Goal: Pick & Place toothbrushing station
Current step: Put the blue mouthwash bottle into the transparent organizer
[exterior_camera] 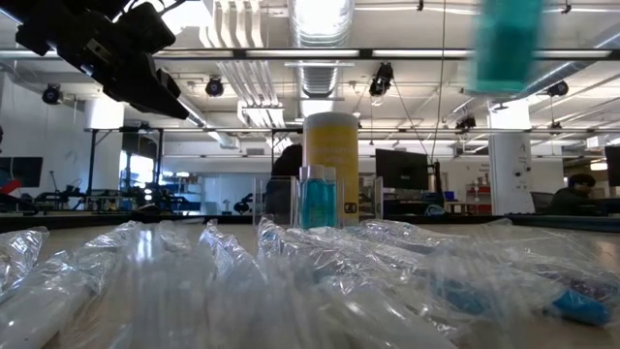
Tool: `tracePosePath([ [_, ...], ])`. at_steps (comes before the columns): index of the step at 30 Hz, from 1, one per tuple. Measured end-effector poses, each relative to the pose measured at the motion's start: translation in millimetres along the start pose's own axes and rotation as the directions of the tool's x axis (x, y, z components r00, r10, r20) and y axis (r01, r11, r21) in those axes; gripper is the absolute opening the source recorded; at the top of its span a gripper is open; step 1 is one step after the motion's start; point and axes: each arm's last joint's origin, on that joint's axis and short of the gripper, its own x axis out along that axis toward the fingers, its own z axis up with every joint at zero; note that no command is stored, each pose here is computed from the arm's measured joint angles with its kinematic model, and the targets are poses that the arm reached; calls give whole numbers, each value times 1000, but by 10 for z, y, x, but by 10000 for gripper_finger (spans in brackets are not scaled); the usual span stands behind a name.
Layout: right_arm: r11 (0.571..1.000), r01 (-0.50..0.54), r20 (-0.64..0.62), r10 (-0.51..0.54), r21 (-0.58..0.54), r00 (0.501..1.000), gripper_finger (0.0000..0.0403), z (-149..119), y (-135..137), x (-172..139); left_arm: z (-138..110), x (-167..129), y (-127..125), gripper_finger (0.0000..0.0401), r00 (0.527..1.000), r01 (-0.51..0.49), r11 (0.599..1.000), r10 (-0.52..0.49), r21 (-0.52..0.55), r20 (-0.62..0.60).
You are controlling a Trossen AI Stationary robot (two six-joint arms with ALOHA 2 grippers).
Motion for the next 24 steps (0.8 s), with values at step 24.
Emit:
tracePosePath([
  [24, 991, -44, 13, 42, 124, 999, 87, 2151, -1288, 220, 11, 1, 1, 10, 1000, -6, 1000, 6, 2, 12],
])
